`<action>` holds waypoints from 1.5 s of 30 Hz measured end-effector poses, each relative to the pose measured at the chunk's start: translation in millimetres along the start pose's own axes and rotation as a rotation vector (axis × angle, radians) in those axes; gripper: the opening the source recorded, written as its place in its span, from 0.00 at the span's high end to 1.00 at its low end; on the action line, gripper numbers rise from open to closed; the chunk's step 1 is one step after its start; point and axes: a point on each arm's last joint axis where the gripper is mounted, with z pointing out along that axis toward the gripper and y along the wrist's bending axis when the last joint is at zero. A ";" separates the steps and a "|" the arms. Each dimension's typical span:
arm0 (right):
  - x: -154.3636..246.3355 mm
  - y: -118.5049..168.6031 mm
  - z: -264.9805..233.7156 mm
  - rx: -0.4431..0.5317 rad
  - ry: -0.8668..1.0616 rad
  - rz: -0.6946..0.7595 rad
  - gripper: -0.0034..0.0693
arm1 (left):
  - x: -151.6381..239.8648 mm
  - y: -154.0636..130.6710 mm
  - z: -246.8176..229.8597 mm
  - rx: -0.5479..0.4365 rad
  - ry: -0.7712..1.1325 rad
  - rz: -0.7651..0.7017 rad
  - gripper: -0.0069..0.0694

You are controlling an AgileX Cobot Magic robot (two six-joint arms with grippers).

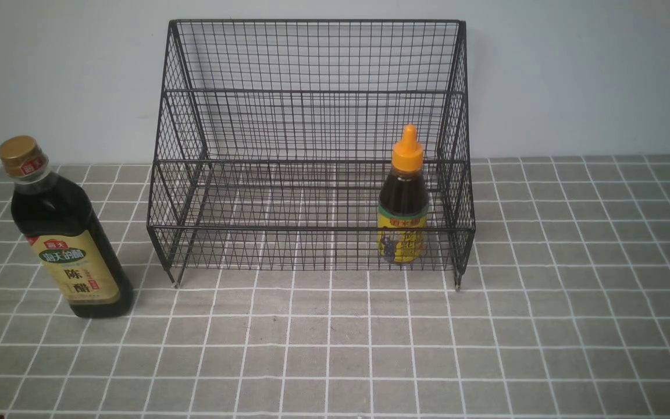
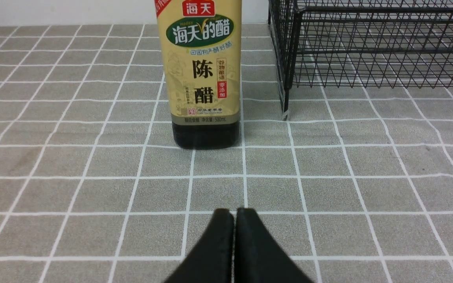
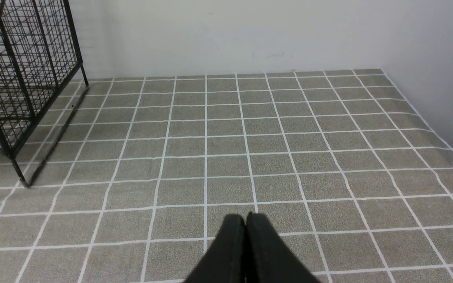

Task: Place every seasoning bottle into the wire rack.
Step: Use the left arm to grab the condiment bottle closest to it

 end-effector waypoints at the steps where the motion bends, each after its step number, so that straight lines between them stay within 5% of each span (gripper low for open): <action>1: 0.0 0.0 0.0 0.000 0.000 0.000 0.97 | 0.1 0.2 0.1 -0.002 0.000 0.006 0.92; 5: 0.0 0.0 0.0 0.000 0.000 0.000 0.97 | -5.6 -1.3 0.3 0.017 -0.074 -0.051 0.92; 17: 0.0 0.0 0.0 0.000 0.000 0.000 0.97 | -62.1 -4.6 -23.3 0.104 -0.748 -0.123 0.92; 23: 0.0 0.0 0.0 0.000 0.000 0.000 0.97 | -94.6 -5.8 -7.7 0.056 -0.640 -0.012 0.91; 28: 0.0 0.0 0.0 0.000 0.000 0.000 0.97 | -132.2 -6.3 28.9 0.037 -0.492 -0.031 0.76; 36: 0.0 0.0 0.0 0.000 0.000 0.000 0.97 | -166.7 -1.3 91.3 -0.042 -0.390 -0.105 0.26; 41: 0.0 0.0 0.0 0.000 0.000 0.000 0.97 | -172.4 3.1 120.1 -0.097 -0.361 -0.160 0.13; 45: 0.0 0.0 0.0 0.000 0.000 -0.001 0.97 | -168.5 5.0 145.7 -0.136 -0.310 -0.132 0.12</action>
